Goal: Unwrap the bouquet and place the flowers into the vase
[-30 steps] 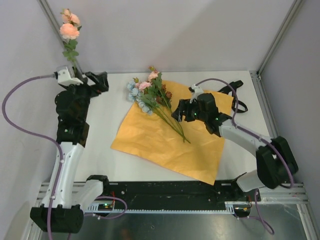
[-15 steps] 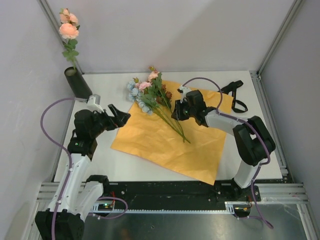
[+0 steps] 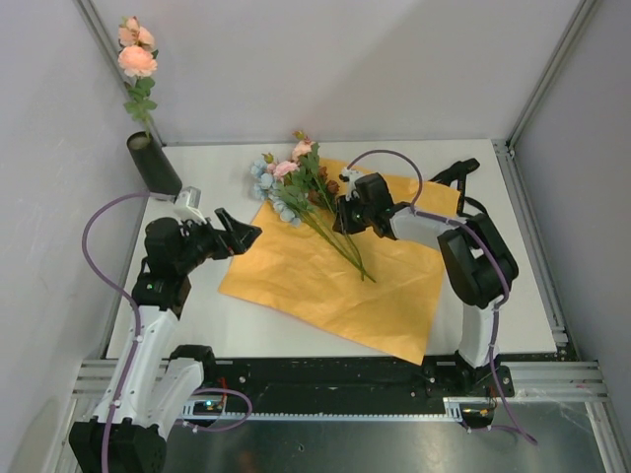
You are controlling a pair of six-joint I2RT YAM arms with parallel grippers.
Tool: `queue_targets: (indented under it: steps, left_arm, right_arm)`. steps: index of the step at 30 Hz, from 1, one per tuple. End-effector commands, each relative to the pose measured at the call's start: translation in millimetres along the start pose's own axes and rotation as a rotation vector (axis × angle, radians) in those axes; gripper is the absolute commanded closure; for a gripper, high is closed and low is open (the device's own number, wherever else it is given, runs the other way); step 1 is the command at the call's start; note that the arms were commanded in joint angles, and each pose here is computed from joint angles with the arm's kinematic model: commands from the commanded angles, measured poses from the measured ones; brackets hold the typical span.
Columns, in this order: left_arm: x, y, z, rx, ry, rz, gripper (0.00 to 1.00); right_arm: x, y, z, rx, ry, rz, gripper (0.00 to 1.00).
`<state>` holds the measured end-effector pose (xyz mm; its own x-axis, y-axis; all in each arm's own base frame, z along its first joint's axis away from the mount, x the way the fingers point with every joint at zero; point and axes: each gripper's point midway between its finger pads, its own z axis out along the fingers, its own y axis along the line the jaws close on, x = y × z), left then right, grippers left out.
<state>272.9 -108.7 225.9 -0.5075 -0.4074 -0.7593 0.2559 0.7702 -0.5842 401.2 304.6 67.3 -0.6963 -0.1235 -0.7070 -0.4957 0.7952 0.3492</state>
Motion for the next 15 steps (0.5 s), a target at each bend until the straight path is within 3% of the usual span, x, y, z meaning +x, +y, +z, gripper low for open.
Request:
queue_targets:
  steps: [1, 15]
  left_arm:
    - [-9, -12, -6, 0.029, -0.032, 0.013, 0.00]
    - [-10, -8, -6, 0.007, -0.032, 0.014, 0.01]
  right_arm:
    - [5, -4, 13, 0.032, 0.042, -0.042, 0.70]
    - [21, -8, 30, 0.063, 0.097, -0.080, 0.69]
